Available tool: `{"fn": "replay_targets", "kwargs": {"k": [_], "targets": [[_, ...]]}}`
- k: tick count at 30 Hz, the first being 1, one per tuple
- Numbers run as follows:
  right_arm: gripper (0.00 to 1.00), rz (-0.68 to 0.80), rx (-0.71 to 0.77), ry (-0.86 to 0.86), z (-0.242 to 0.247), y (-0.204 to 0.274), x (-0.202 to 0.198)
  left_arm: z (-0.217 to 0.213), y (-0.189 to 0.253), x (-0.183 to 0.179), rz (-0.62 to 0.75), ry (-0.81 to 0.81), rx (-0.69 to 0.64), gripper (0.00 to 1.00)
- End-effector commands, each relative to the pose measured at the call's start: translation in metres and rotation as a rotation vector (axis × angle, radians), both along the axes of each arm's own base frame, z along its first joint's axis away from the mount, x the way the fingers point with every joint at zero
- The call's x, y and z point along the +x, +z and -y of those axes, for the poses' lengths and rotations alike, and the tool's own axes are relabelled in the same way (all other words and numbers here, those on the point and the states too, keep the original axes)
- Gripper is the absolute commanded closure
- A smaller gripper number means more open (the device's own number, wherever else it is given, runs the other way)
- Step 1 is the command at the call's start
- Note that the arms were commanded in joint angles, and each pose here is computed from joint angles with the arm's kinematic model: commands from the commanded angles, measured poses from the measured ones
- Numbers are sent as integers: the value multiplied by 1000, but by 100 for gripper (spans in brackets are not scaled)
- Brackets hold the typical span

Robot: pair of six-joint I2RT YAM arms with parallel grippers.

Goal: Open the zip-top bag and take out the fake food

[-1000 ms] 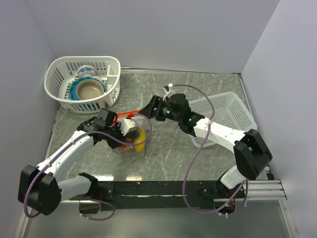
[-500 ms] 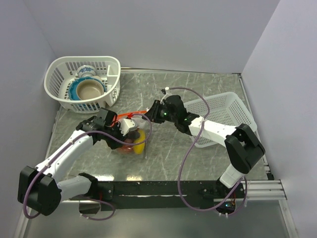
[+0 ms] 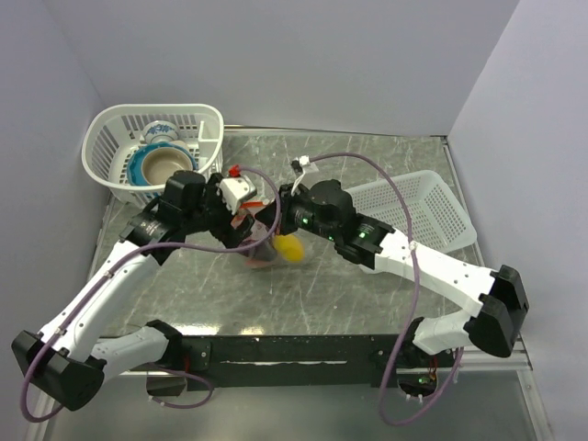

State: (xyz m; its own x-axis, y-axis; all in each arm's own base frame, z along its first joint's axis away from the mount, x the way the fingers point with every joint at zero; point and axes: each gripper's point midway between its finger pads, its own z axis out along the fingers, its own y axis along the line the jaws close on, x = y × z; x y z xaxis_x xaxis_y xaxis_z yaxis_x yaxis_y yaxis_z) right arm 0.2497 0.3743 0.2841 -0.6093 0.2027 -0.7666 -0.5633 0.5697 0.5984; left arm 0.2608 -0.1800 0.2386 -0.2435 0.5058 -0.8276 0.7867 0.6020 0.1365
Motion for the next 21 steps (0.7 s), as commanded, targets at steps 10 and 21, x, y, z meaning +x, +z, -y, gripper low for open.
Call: {"fn": "replay_targets", "kwargs": {"k": [10, 21], "targets": [[100, 172, -172, 69, 18, 2, -14, 28, 17, -5, -2, -191, -36, 2], [100, 204, -197, 140, 13, 8, -20, 22, 3, -45, 40, -511, -7, 3]]}}
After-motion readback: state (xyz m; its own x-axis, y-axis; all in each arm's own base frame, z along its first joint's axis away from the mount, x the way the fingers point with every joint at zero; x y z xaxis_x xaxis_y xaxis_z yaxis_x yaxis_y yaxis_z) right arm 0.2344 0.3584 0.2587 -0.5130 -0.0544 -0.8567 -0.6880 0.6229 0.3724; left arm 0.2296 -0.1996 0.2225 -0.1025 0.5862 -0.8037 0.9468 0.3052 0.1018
